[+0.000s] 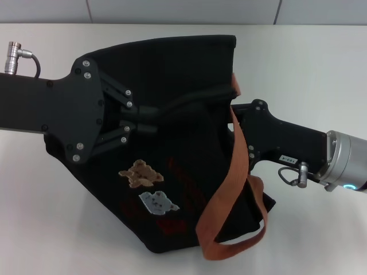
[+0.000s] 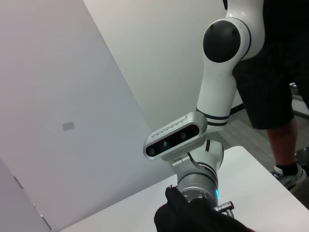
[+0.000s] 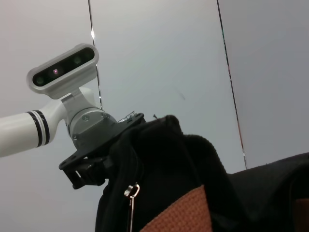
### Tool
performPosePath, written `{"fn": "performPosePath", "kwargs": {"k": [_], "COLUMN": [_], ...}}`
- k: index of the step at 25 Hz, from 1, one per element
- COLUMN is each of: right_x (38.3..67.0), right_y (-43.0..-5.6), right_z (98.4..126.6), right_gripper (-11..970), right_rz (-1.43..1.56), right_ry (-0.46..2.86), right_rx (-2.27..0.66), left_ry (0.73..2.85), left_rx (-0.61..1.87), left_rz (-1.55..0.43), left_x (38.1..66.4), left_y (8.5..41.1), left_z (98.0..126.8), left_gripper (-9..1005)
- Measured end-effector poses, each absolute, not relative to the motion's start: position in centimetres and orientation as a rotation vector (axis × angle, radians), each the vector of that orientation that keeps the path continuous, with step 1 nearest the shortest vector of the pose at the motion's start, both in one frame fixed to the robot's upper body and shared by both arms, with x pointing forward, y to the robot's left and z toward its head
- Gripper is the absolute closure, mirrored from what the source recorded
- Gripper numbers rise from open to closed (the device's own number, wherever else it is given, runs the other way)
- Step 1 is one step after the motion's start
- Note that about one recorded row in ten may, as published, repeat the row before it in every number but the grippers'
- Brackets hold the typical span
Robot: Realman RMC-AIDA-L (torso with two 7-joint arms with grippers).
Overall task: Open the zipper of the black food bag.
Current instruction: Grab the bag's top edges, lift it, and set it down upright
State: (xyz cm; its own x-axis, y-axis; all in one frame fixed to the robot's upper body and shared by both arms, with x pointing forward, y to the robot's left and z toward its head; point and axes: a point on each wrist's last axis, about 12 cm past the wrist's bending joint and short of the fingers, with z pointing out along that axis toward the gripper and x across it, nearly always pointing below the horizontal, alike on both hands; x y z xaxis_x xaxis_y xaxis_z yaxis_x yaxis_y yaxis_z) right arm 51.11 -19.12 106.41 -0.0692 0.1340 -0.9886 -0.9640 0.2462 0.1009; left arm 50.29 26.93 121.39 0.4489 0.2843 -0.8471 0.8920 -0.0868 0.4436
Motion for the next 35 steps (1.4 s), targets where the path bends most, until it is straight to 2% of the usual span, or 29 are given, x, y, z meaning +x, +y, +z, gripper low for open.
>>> {"fn": "performPosePath", "kwargs": {"k": [17, 23, 28, 35], "right_x": [51.3, 51.4, 51.0, 49.1], "right_y": [-20.3, -20.4, -20.9, -21.4], "right_z": [106.4, 106.5, 106.4, 105.2], "right_gripper": [961, 960, 883, 762], "right_rz": [1.106, 1.096, 1.093, 0.842], "right_ry": [1.309, 1.309, 1.292, 1.166], "right_rx": [-0.86, -0.846, -0.843, -0.891], "left_ry": [1.034, 1.032, 1.016, 1.023], "left_rx": [1.624, 1.626, 1.609, 1.578], "left_rz": [-0.698, -0.698, -0.688, -0.689], "left_x": [50.3, 50.3, 50.4, 50.6], "left_y": [26.9, 26.9, 27.0, 27.1], "left_z": [121.4, 121.4, 121.6, 121.5], "left_gripper": [907, 907, 907, 907]}}
